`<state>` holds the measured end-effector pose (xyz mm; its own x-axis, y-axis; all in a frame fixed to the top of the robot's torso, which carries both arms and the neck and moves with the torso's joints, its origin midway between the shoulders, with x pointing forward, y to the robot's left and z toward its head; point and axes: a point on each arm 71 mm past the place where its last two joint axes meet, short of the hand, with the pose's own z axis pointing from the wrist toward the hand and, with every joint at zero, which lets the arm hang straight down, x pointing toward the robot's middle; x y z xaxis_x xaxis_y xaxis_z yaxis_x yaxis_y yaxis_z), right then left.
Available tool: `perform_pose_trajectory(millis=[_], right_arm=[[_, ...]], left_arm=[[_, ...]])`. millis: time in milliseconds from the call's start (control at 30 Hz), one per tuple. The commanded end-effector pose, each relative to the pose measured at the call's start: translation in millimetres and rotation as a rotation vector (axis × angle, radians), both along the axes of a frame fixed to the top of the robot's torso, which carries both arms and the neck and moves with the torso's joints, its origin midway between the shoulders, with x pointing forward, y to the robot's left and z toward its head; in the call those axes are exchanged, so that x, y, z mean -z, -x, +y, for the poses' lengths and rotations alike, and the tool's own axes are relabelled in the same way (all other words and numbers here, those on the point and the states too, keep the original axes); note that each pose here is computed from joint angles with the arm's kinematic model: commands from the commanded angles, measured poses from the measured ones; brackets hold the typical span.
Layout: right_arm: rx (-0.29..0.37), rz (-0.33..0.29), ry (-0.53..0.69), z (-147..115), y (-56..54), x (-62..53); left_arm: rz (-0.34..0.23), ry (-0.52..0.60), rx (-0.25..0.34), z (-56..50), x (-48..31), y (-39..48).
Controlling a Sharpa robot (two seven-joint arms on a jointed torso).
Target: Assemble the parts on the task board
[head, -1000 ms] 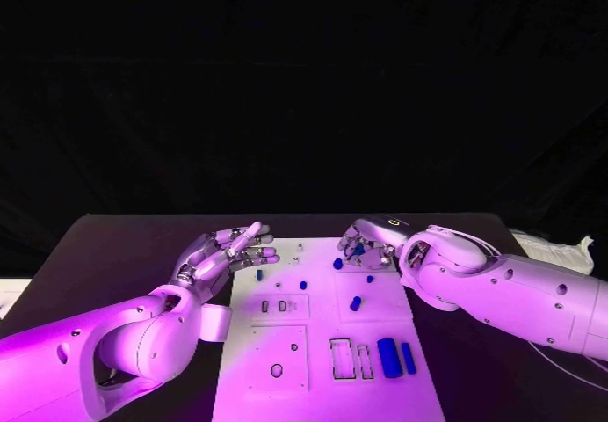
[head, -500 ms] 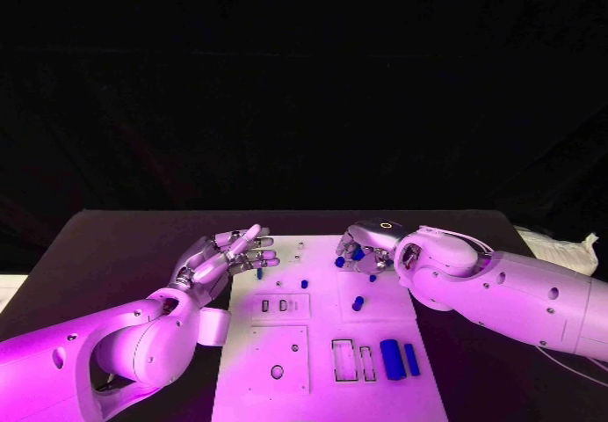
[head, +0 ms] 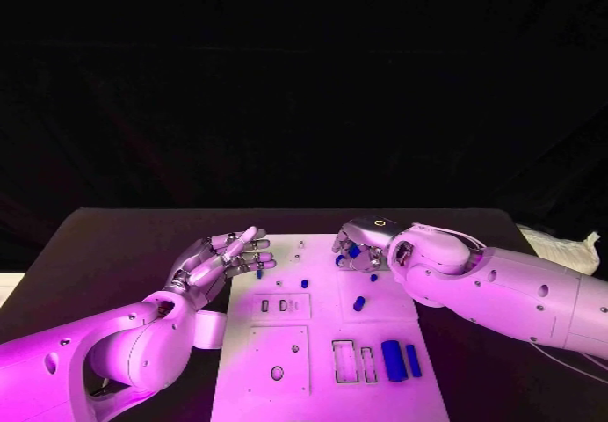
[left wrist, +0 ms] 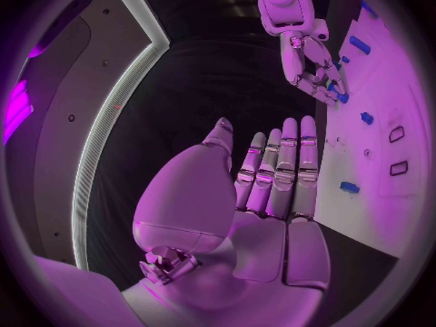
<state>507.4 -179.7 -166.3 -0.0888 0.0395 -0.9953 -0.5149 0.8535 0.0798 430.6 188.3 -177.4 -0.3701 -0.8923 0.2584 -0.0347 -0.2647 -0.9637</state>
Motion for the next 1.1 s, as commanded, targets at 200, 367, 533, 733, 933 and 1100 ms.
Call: perform_pose_trajectory(millis=[200, 367, 533, 733, 933, 1100], right_arm=[[0.007, 0.029, 0.056, 1.3, -1.7, 3.3], [0.007, 0.040, 0.073, 2.1, -1.6, 4.6], [0.010, 0.042, 0.079, 2.4, -1.7, 4.9], [0.017, 0.012, 0.054, 3.2, -1.7, 2.0], [0.020, -0.026, 0.021, 5.1, -0.7, -2.1], [0.011, -0.079, -0.034, 10.0, 2.2, -9.7]], left_arm=[[-0.001, 0.014, 0.022, -2.3, -1.8, 1.1], [0.001, 0.012, 0.021, -2.1, -1.6, 1.0], [0.004, 0.010, 0.020, -2.0, -1.3, 0.8], [0.006, 0.009, 0.019, -1.7, -1.1, 0.7], [0.006, 0.008, 0.018, -1.4, -1.0, 0.6], [0.007, 0.007, 0.017, -1.0, -0.8, 0.4]])
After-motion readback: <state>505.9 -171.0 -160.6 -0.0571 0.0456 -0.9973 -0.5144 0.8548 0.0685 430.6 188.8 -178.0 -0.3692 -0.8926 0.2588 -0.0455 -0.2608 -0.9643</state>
